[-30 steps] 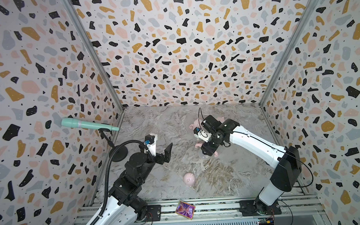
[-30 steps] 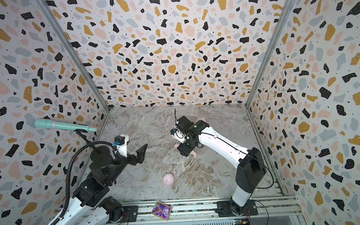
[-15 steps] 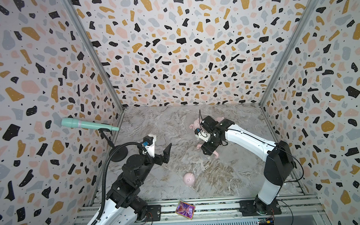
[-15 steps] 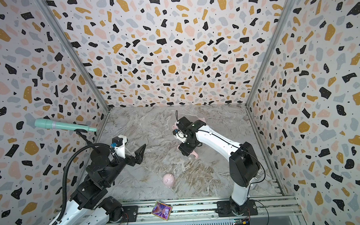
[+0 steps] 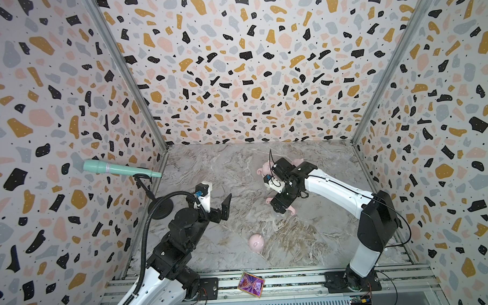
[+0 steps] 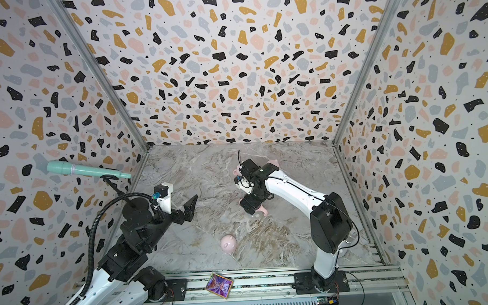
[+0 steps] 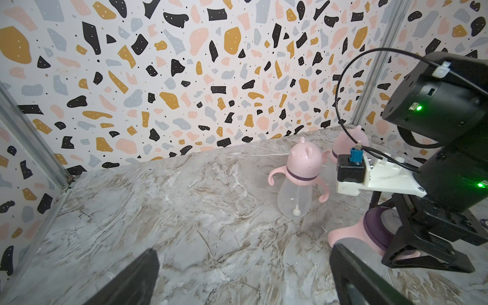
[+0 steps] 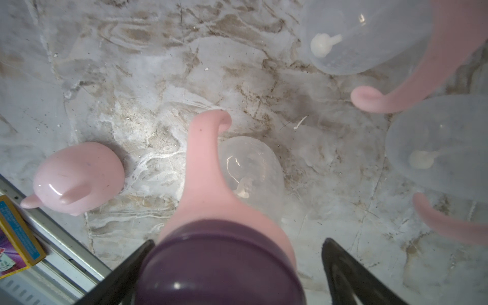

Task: Assemble the baby bottles
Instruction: Place the baby bottle at the center of the board, then pick up the lid from the center of the board.

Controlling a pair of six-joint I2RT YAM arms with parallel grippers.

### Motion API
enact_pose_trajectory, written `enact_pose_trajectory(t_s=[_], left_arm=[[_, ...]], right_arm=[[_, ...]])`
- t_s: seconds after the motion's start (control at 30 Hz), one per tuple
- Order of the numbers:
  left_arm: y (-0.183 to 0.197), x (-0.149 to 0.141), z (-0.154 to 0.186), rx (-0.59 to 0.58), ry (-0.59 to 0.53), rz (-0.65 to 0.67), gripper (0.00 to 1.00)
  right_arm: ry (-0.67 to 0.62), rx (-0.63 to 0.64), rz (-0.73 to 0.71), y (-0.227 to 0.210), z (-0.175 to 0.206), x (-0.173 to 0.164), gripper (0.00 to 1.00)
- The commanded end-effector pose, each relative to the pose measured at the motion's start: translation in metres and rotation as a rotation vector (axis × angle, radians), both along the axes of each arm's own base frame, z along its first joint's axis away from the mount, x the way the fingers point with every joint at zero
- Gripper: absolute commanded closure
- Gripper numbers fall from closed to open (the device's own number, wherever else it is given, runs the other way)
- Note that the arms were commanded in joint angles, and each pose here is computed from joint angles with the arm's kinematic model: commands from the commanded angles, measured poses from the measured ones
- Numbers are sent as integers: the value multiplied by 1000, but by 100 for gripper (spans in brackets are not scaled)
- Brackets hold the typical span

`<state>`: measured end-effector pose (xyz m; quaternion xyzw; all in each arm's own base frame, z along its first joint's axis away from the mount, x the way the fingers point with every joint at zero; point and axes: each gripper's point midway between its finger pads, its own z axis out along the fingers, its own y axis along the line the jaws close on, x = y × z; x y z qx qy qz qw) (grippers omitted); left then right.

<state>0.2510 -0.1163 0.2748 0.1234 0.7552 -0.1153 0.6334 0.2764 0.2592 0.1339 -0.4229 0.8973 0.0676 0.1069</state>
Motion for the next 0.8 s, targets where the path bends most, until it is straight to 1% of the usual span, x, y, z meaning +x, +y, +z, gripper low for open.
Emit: enact_pose_trajectory(t_s=[0.0,0.1,0.17,0.23,0.3,0.37,0.47,0.5,0.63,0.77], left_arm=[[13,4,2,-5,-10,74,0],[21,7,0,-10,-12,128,0],[26,9,-2,-15,-6,164,0],[31,11,-6,-13,3,197,0],[33,12,-7,-8,8,215,0],[35,12,-7,-1,7,224,0],[38,11,-6,2,3,238,0],[39,11,-6,1,4,241,0],[44,9,-6,-12,0,262,0],[46,7,-4,-20,-6,267,0]], right_arm=[[-147,81,-8,5,67,1,1],[-248,139,38,21,107,-12,1],[-292,176,85,33,127,-28,3],[-301,202,166,48,133,-53,6],[-290,220,233,62,130,-78,9],[-240,251,280,75,117,-103,12],[-156,284,286,87,89,-127,13],[-131,274,281,89,77,-133,12],[-67,194,227,83,20,-140,6],[-38,178,217,84,-16,-145,2]])
